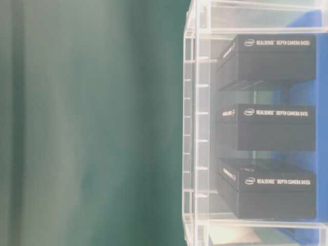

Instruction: Take the box out of the case with both arms.

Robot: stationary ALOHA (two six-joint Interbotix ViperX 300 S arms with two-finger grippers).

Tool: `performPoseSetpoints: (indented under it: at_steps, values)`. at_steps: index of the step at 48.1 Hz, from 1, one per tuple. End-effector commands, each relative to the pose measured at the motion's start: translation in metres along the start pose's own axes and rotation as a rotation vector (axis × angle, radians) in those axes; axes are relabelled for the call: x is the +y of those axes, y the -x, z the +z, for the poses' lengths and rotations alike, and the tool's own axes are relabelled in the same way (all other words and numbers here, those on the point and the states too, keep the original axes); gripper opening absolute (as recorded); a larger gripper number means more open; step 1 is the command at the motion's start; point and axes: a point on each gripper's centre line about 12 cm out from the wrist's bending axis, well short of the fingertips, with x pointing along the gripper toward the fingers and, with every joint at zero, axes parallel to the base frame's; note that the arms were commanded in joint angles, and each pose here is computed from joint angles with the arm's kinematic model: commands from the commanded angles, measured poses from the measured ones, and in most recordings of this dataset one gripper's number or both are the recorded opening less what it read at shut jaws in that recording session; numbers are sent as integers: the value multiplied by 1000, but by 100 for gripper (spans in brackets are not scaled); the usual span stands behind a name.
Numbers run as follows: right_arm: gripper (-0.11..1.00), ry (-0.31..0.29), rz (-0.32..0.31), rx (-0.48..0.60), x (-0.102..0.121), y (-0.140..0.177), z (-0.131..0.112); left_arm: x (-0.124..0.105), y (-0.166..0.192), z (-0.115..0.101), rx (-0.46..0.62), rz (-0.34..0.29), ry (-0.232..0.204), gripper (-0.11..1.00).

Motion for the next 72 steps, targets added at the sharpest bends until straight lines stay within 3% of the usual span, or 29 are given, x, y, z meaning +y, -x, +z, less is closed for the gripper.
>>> performPoseSetpoints:
  at_steps: [1,10,31,37,48,55,63,67,72]
  values:
    - [0,-32,1,-1,1,2,8,-1,-2,5,12,-5,14,1]
    - [0,-82,-21,147,-1,5,-3,-3,-6,-5,190,-4,83,1]
    - [0,-168,-162,892,-5,15,-52,-8,10,-42,875,63,180,1]
    - [0,-169,-188,1035,-6,20,-62,-13,8,-47,966,58,175,1]
    - [0,-170,-196,1056,-6,18,-63,-14,3,-49,985,60,174,1]
    - [0,-217,-225,1059,-6,18,-64,-14,4,-50,987,65,181,1]
    - [0,-319,-305,1061,-8,18,-65,-14,4,-49,986,90,219,1]
    - [0,-406,-365,1055,-9,19,-66,-14,4,-50,986,118,271,1]
    - [0,-567,-480,1038,-11,21,-66,-13,4,-50,981,176,372,1]
